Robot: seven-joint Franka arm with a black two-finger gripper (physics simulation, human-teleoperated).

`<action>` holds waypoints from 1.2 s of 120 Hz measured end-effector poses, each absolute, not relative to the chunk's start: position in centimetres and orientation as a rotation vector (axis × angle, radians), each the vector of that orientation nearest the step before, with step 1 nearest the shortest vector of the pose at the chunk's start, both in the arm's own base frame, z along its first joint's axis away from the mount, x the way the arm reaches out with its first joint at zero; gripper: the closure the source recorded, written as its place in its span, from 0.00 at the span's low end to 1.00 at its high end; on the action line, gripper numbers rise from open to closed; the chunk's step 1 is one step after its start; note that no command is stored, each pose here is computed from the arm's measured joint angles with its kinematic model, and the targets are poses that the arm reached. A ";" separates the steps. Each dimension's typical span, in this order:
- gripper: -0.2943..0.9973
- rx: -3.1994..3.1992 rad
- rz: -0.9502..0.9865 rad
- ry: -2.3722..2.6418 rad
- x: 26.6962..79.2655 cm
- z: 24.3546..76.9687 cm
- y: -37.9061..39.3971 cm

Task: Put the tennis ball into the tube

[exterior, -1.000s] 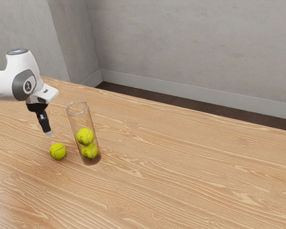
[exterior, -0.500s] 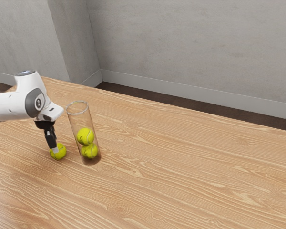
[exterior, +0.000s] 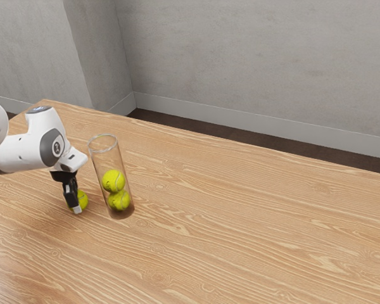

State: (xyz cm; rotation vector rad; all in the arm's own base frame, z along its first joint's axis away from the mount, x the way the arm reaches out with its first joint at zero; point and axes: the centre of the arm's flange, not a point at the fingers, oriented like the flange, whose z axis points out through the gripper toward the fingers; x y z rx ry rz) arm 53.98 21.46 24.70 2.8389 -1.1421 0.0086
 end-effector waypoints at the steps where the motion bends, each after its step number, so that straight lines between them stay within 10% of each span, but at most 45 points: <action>1: 0.39 2.839 0.009 -1.143 54.0 24.7 21.5; 144: 0.50 2.716 0.320 -1.456 54.5 52.8 11.7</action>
